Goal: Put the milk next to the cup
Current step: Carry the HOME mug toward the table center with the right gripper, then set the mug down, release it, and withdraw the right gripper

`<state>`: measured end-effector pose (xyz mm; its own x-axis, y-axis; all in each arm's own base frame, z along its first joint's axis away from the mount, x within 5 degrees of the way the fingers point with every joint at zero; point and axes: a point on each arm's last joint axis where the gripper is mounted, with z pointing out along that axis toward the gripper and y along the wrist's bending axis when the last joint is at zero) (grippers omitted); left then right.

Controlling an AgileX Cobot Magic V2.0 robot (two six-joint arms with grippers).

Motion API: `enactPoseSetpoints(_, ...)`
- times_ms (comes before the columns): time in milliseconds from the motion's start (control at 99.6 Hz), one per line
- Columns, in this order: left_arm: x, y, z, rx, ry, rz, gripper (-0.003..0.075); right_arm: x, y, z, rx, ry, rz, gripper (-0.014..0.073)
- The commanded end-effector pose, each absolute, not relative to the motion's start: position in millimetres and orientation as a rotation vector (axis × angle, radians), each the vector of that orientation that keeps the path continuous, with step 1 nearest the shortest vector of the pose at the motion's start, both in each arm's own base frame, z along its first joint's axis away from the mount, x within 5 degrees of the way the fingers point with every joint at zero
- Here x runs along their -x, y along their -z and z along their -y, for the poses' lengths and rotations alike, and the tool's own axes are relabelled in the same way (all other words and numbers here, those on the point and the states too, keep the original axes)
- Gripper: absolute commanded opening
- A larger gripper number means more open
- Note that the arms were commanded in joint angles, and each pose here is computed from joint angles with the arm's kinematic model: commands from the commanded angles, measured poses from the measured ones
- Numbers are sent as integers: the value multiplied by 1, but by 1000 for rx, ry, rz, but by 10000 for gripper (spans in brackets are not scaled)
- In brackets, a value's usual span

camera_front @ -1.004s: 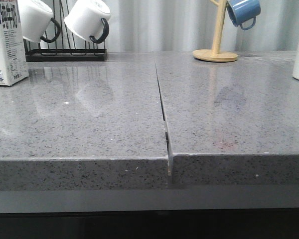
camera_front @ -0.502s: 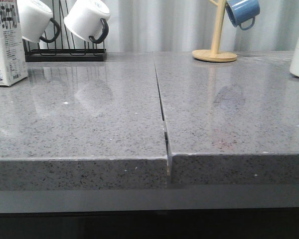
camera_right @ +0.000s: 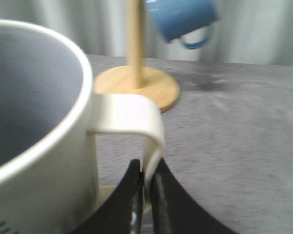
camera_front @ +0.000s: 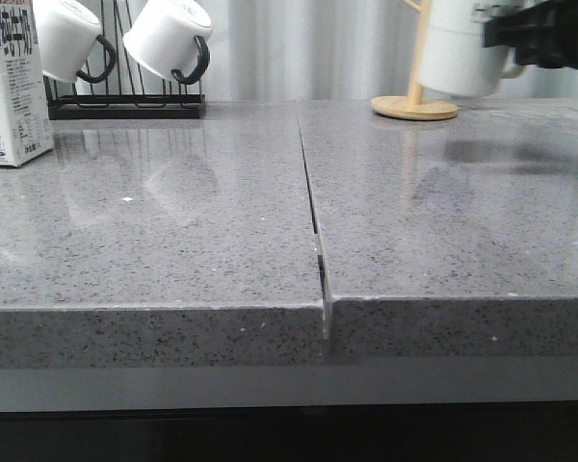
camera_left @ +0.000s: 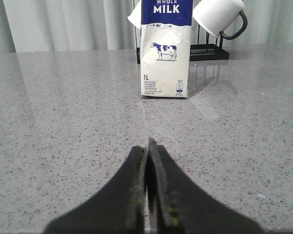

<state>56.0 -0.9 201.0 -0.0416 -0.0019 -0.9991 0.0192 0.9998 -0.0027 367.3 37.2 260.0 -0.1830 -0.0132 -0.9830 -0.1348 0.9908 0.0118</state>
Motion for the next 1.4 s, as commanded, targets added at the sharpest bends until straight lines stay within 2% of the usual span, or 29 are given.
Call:
enactPoseSetpoints(0, -55, -196, 2, -13, 35, -1543, -21, -360, -291, -56, 141, -158, -1623, -69)
enactPoseSetpoints(151, -55, -196, 2, -13, 35, -1543, -21, -354, -289, -88, 215, -228, -1632, -69)
enactPoseSetpoints(502, -55, -196, 2, -13, 35, -1543, -21, -351, -266, -134, 285, -331, -1663, -69)
enactPoseSetpoints(763, -55, -196, 2, -13, 35, -1543, -21, -355, -247, -143, 306, -342, -1702, -69)
enactPoseSetpoints(1054, -55, -196, 2, -13, 35, -1543, -21, -356, -240, -144, 311, -338, -1731, -64)
enactPoseSetpoints(1124, -55, -196, 2, -13, 35, -1543, -21, -356, -240, -144, 311, -337, -1734, -21)
enactPoseSetpoints(1295, -55, -196, 2, -13, 35, -1543, -21, -356, -239, -144, 313, -334, -1749, 206)
enactPoseSetpoints(1385, -55, -196, 2, -13, 35, -1543, -21, -356, -239, -144, 314, -333, -1752, 246)
